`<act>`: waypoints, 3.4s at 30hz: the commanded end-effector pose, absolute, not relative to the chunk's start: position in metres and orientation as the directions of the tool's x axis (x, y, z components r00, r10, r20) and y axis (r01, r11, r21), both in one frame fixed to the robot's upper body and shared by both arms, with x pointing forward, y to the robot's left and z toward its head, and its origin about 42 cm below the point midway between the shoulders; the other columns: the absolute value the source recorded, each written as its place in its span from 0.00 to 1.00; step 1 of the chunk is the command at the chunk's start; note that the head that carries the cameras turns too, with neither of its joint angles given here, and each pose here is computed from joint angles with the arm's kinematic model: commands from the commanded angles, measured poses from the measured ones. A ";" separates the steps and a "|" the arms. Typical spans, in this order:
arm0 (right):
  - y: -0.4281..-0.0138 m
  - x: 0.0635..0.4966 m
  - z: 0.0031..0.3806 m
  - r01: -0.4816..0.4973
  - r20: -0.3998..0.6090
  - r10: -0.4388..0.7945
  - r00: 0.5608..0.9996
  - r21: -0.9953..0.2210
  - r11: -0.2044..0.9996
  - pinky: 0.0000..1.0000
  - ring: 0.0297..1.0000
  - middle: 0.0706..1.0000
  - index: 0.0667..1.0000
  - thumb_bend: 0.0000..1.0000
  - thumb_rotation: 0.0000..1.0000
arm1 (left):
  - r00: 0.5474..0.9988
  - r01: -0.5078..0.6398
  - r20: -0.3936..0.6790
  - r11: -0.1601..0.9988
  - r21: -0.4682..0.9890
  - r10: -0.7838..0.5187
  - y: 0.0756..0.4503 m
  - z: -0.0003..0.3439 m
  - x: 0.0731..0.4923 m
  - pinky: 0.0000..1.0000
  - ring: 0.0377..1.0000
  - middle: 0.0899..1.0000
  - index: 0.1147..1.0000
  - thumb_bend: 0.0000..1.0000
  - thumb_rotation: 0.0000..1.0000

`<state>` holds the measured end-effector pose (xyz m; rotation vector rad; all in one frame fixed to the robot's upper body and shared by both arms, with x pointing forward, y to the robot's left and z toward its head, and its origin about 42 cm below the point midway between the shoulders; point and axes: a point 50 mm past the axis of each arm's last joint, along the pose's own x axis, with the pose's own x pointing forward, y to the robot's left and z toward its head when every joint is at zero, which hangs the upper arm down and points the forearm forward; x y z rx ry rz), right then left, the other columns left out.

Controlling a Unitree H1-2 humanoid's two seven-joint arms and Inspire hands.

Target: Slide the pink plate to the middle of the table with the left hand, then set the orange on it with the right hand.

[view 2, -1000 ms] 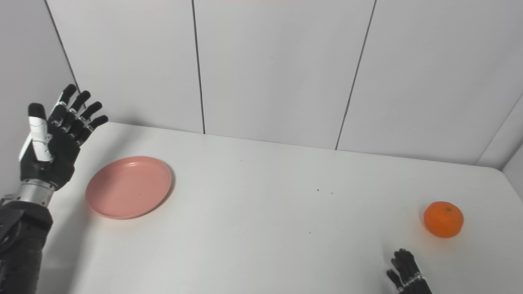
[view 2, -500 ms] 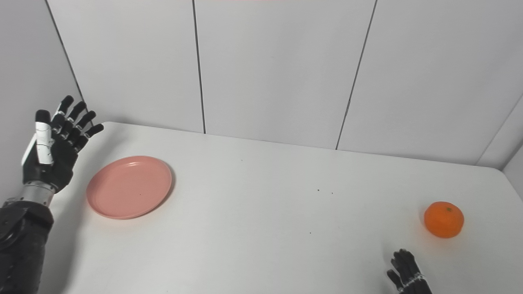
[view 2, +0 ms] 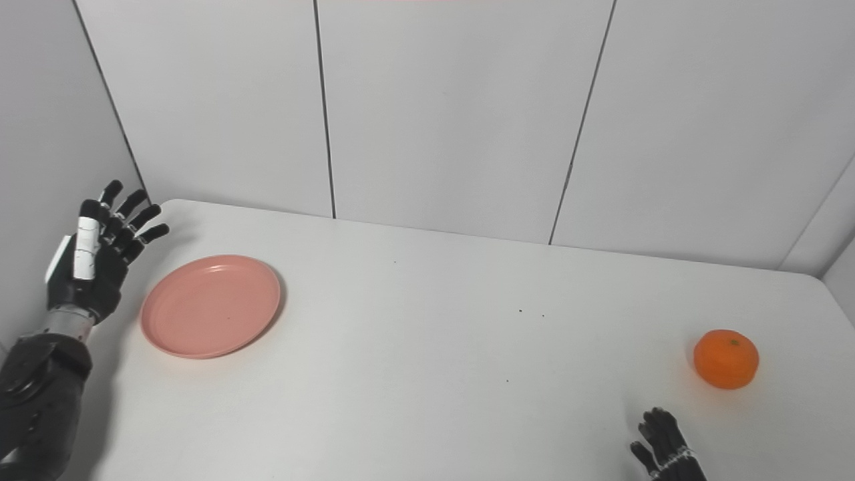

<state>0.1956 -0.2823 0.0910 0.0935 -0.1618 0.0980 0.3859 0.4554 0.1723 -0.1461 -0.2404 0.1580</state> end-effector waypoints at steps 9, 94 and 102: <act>-0.282 0.197 0.072 -0.082 0.050 0.077 0.996 0.091 0.993 0.93 0.95 0.93 0.92 0.86 0.87 | 0.945 -0.135 0.286 0.986 -0.095 0.157 0.489 0.191 0.402 0.70 0.80 0.90 0.92 1.00 0.77; -0.276 0.192 0.078 -0.083 0.056 0.079 0.995 0.082 0.993 0.92 0.94 0.93 0.90 0.86 0.85 | 0.995 0.046 0.099 0.951 -0.306 -0.016 0.383 0.139 0.381 0.89 0.94 0.98 1.00 0.92 0.86; -0.276 0.191 0.078 -0.088 0.057 0.083 0.995 0.083 0.993 0.92 0.95 0.93 0.90 0.85 0.85 | 0.997 0.048 0.074 0.946 -0.321 -0.025 0.363 0.144 0.373 0.85 0.92 0.98 1.00 0.96 0.86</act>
